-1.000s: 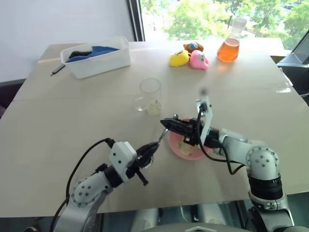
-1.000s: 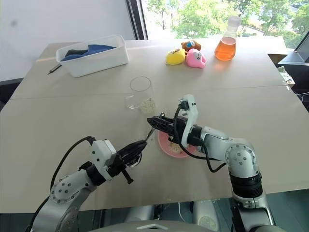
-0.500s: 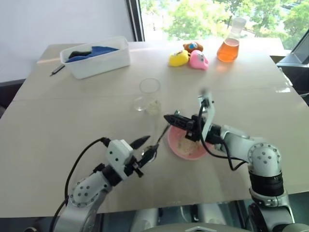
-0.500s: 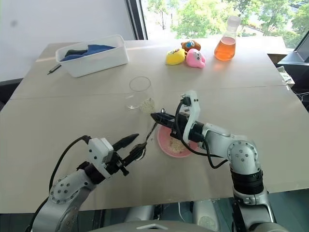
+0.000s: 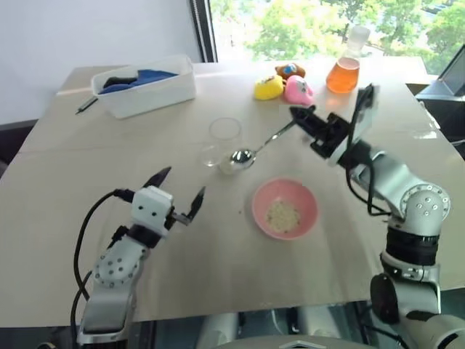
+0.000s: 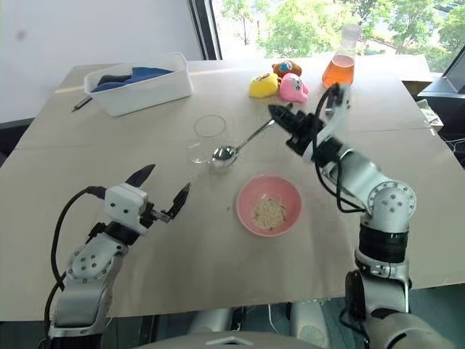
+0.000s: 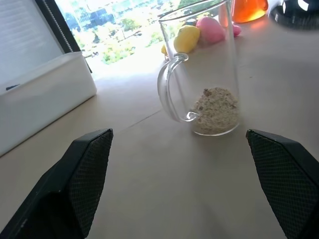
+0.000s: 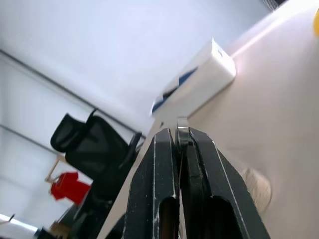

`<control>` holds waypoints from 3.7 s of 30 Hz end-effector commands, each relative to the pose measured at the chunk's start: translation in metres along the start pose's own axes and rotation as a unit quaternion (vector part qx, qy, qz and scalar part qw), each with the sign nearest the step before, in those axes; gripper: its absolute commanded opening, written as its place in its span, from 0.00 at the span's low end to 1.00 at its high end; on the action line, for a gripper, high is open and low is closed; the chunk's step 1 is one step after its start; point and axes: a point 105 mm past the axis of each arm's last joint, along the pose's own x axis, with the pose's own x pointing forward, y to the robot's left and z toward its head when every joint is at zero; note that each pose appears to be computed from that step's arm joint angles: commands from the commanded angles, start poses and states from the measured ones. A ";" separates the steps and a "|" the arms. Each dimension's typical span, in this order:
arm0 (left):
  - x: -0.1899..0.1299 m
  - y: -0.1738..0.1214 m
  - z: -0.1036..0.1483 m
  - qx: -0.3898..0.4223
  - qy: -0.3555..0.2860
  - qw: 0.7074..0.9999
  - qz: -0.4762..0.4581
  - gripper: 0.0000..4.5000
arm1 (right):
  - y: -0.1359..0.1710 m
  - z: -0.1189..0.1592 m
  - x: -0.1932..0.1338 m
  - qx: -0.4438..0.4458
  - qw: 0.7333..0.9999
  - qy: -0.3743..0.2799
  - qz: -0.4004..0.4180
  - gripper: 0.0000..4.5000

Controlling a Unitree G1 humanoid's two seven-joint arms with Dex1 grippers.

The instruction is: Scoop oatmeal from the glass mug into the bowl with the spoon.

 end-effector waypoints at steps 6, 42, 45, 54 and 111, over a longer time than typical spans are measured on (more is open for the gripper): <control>0.039 0.004 0.004 0.025 -0.033 0.999 -0.002 1.00 | 0.002 0.036 -0.001 -0.033 0.998 -0.048 -0.009 0.00; 0.089 0.010 -0.007 0.003 -0.038 0.994 0.100 0.68 | -0.017 0.043 -0.007 -0.074 0.993 -0.078 -0.048 0.00; 0.091 0.006 -0.005 -0.005 -0.043 0.995 0.093 0.68 | -0.017 0.043 -0.006 -0.076 0.993 -0.078 -0.049 0.00; 0.094 0.002 -0.009 -0.015 -0.031 0.995 0.089 0.31 | -0.009 0.050 -0.002 -0.065 0.993 -0.094 -0.032 0.00; 0.128 0.007 0.049 -0.044 0.025 0.999 -0.016 0.03 | 0.016 -0.044 0.060 -0.443 0.875 0.167 0.104 0.00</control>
